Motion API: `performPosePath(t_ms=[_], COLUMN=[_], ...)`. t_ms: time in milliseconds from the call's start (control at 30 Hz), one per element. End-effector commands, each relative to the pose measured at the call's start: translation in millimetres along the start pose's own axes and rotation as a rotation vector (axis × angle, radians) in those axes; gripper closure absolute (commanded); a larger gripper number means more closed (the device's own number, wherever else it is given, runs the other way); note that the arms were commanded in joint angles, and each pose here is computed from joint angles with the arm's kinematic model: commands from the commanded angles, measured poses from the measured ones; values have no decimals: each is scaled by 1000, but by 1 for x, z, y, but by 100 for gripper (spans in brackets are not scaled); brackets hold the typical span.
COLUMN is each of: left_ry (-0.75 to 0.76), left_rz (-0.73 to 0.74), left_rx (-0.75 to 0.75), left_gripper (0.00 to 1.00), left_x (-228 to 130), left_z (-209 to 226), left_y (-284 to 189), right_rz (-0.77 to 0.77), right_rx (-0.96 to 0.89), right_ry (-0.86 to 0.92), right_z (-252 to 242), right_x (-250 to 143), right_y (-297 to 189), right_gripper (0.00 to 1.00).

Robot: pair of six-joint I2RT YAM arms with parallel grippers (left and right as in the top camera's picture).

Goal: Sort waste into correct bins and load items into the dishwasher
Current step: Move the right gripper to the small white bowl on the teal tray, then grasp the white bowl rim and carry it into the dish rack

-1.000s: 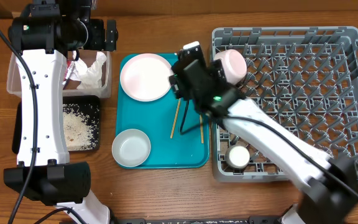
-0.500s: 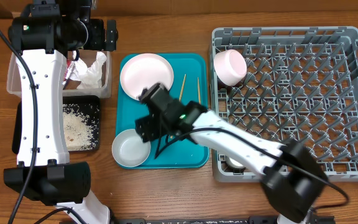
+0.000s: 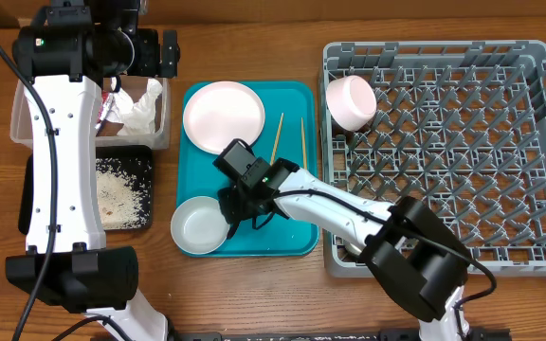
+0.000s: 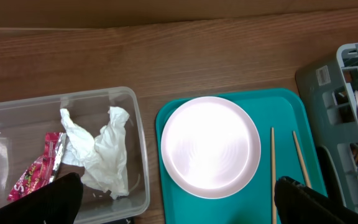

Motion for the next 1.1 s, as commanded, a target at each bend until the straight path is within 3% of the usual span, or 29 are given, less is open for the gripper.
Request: performPosePath(t_ms=[0,200,900,1067], left_ry=[-2,-2,-2,-2], left_rz=[-14,-14,-14,-14], left_rx=[3,3,3,3], left_gripper=[0,0,0,0], left_x=[3,3,3,3], left_z=[-1,-1,-1,-1], left_y=[-2,-2,-2,-2], right_rz=[5,0,-25,-88], right_rx=[2,-1,-37,-138], right_ry=[31,51,140,144], right_z=[-3,-7,-40,-42], right_x=[6,9,23,24], right_y=[6,3,-26,-51], right_gripper=[76,96,96,96])
Point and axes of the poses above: each gripper's point midway between its finger pads, its own y axis out along the fingers, its own z axis along the line the jaws close on, x = y × z, the point moved 9 cm from there along -y, back along the fingers, and after that the axes turned 8 degrees about -y, right-handed, at the moved point
